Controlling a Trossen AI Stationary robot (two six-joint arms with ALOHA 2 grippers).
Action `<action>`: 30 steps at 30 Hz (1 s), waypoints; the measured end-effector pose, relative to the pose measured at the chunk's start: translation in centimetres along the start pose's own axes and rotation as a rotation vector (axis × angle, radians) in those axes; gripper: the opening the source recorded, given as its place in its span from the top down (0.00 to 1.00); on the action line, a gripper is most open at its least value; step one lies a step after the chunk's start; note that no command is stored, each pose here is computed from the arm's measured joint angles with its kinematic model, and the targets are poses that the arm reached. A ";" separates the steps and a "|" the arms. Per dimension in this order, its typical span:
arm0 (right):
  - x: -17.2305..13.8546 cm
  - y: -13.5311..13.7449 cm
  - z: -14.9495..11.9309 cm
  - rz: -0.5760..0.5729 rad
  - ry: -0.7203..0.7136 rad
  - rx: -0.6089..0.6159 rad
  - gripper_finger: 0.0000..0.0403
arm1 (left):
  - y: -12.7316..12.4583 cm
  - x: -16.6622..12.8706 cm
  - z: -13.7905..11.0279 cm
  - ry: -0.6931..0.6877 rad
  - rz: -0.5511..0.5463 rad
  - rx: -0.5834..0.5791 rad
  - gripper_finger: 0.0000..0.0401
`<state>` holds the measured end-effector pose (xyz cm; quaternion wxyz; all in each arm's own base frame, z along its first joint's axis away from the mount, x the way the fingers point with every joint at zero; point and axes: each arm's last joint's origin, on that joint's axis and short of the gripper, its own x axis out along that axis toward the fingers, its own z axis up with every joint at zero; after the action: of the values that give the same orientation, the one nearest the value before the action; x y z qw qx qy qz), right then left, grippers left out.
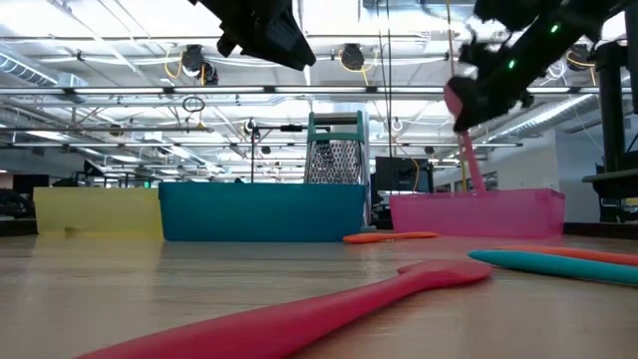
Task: Pick & Place Kitchen Items
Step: Put the pink spatula into the red bin, then put the top orange spatula into the red bin
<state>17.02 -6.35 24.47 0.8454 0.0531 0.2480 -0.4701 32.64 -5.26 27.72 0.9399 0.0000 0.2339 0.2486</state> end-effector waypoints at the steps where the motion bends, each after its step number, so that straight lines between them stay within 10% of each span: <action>1: 0.8 -0.1 -0.2 -0.003 0.033 -0.001 0.96 | -0.1 -0.1 -0.1 0.007 -0.013 0.006 0.70; 18: 7.8 -2.2 -4.3 0.039 0.541 -0.004 0.94 | 0.2 0.2 -0.4 0.052 -0.045 0.097 0.70; 30: 8.6 -1.9 -3.9 0.056 0.475 -0.018 0.72 | 1.9 1.3 -0.3 0.083 0.010 0.137 0.70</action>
<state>17.73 -12.75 17.37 0.7764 0.1615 0.4425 -0.4187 32.61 -3.01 27.12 0.9260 0.0552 0.2892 0.2365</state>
